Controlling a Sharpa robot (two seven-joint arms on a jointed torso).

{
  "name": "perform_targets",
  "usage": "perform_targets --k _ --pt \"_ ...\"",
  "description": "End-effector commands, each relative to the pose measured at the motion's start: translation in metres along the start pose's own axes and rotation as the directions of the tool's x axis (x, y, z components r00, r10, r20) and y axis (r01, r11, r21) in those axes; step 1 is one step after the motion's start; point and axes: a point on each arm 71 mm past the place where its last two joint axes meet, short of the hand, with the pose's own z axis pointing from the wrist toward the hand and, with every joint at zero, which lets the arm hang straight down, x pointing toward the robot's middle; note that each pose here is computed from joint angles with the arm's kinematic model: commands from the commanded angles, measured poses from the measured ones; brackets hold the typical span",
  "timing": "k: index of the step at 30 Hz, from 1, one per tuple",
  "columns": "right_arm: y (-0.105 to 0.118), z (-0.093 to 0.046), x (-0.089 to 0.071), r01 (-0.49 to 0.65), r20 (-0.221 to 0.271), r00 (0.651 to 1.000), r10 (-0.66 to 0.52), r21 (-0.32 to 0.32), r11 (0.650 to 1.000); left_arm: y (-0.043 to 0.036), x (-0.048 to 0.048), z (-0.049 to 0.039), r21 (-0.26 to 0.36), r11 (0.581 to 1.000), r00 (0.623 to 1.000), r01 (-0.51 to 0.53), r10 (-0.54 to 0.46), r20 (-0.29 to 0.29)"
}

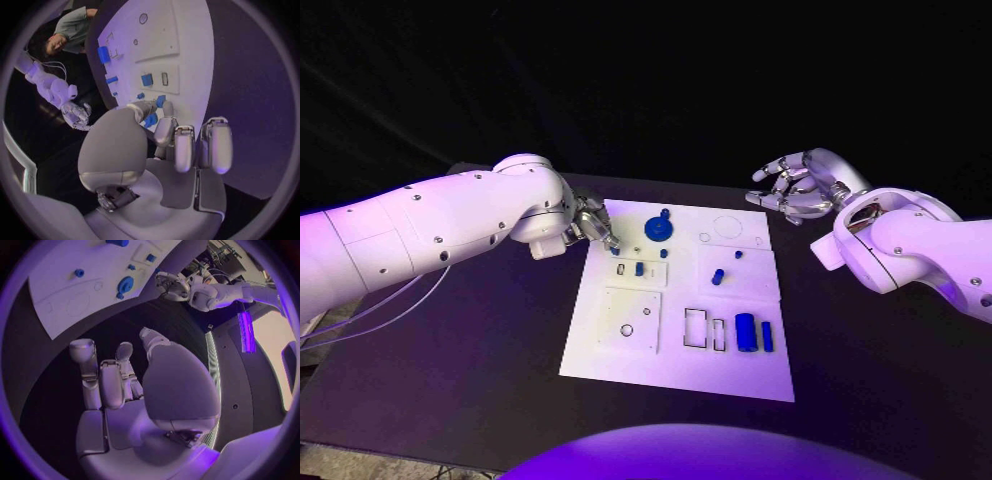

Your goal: Assemble the parts on the task board

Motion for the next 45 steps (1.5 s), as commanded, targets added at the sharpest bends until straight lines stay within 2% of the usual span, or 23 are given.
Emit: perform_targets --k 1,9,19,32,45 --pt "0.0 0.0 0.001 0.001 -0.003 1.0 -0.001 -0.011 1.0 -0.0039 0.0036 -0.0003 0.029 1.0 1.0 -0.009 0.009 0.02" --pt "0.0 0.0 0.002 0.0 -0.005 1.0 0.0 -0.009 1.0 -0.0063 0.0143 0.0028 0.043 0.998 0.999 -0.034 0.035 -0.02" --pt "-0.001 -0.001 0.002 -0.001 -0.005 1.0 0.001 -0.008 1.0 -0.0077 0.0219 0.0062 0.049 0.995 0.993 -0.083 0.087 -0.077" --pt "-0.001 -0.001 0.002 -0.001 -0.005 1.0 0.001 -0.008 1.0 -0.0041 0.0227 0.0092 0.033 0.992 0.986 -0.118 0.121 -0.115" --pt "-0.001 -0.001 0.002 -0.001 -0.006 1.0 0.001 -0.008 1.0 -0.0064 0.0232 0.0111 0.035 0.992 0.985 -0.123 0.126 -0.12"
